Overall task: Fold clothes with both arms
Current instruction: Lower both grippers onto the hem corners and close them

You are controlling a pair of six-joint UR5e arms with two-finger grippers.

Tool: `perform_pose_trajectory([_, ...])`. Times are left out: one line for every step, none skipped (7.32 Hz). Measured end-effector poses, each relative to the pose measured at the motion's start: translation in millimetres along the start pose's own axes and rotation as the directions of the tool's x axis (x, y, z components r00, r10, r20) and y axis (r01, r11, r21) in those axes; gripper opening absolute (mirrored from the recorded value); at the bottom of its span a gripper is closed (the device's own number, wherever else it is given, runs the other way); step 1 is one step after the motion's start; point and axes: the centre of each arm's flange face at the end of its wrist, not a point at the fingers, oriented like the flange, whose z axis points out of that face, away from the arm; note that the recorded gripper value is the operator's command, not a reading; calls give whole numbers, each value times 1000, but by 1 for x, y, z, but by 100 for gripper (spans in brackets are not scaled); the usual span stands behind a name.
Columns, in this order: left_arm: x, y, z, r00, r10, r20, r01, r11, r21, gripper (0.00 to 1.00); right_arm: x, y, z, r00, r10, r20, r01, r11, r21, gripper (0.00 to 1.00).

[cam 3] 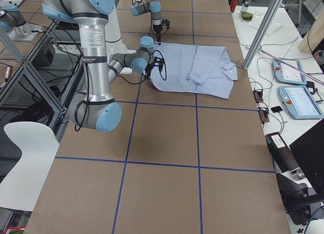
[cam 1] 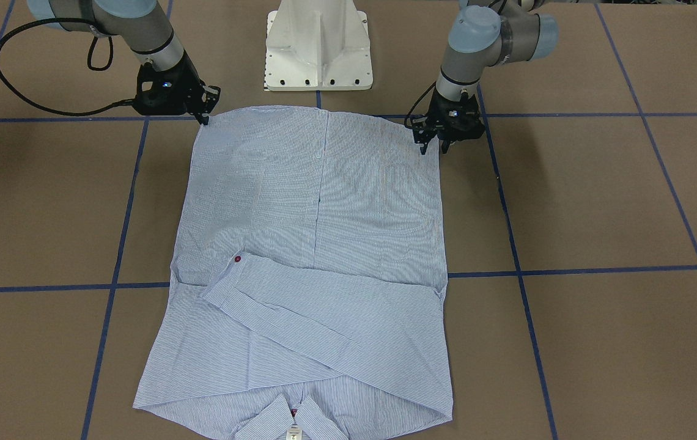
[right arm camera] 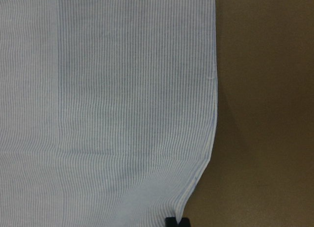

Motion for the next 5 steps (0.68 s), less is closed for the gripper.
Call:
perform_pose_trajectory([0, 0, 0, 1000, 0, 0, 0, 1000, -1, 37, 0, 0, 0, 1000, 1, 0, -1, 1000, 0, 0])
perform_pose_trajectory([0, 1, 0, 1000, 0, 0, 0, 1000, -1, 31, 0, -1, 0, 1000, 1, 0, -1, 1000, 0, 0])
perform_pose_trajectory([1, 1, 0, 1000, 0, -1, 0, 1000, -1, 24, 0, -1, -1, 1000, 2, 0, -2, 1000, 1, 0])
perform_pose_trajectory([1, 1, 0, 1000, 0, -2, 0, 1000, -2, 19, 0, -1, -1, 1000, 2, 0, -2, 1000, 1, 0])
perform_pose_trajectory([1, 1, 0, 1000, 0, -2, 0, 1000, -2, 15, 0, -1, -1, 1000, 2, 0, -2, 1000, 1, 0])
